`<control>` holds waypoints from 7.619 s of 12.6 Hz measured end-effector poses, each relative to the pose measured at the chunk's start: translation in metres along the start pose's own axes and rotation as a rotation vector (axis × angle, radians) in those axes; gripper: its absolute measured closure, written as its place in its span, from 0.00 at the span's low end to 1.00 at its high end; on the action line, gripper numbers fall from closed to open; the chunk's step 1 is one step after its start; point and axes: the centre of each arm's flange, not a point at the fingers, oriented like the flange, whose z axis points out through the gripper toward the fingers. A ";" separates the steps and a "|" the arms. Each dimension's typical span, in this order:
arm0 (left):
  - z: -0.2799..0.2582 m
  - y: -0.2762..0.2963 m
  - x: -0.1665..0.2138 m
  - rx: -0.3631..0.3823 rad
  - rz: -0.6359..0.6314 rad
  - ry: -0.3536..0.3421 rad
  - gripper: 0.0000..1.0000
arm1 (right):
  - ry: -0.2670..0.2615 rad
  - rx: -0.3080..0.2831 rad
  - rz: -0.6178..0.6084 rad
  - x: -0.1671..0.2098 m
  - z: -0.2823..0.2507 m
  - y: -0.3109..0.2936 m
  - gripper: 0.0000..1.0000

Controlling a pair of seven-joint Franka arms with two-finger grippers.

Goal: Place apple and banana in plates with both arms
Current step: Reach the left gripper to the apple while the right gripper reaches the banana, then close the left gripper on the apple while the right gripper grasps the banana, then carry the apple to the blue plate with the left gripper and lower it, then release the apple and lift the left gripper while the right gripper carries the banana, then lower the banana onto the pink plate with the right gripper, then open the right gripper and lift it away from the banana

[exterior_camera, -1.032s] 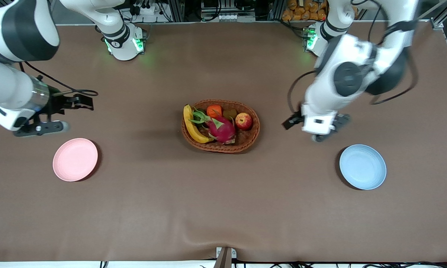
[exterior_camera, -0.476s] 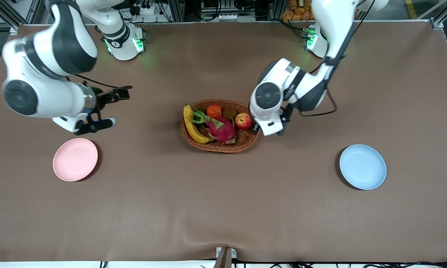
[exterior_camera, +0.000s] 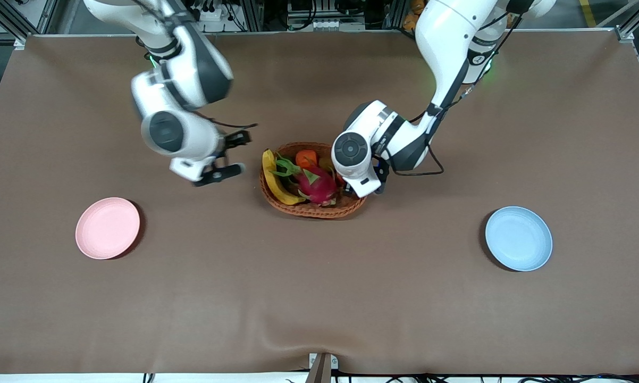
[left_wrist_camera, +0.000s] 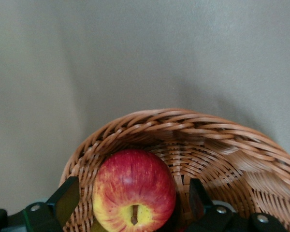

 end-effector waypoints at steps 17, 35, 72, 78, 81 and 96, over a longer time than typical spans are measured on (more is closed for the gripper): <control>-0.166 0.017 0.141 -0.034 0.302 -0.036 0.23 | 0.105 -0.002 0.170 0.037 0.064 -0.016 0.00; -0.022 0.064 0.536 -0.144 0.786 0.041 0.23 | 0.057 0.041 0.218 0.041 0.095 -0.033 0.58; -0.385 -0.188 0.426 -0.220 1.209 0.140 0.00 | -0.004 -0.133 0.695 0.016 0.006 0.471 0.62; -0.384 -0.184 0.410 -0.199 1.238 0.156 0.00 | 0.011 -0.143 0.651 0.037 0.022 0.453 0.62; -0.383 -0.183 0.404 -0.184 1.248 0.167 0.00 | -0.014 -0.145 0.643 0.042 0.038 0.455 0.57; -0.382 -0.175 0.408 -0.200 1.243 0.182 0.00 | 0.251 -0.131 0.471 -0.019 -0.144 0.423 0.00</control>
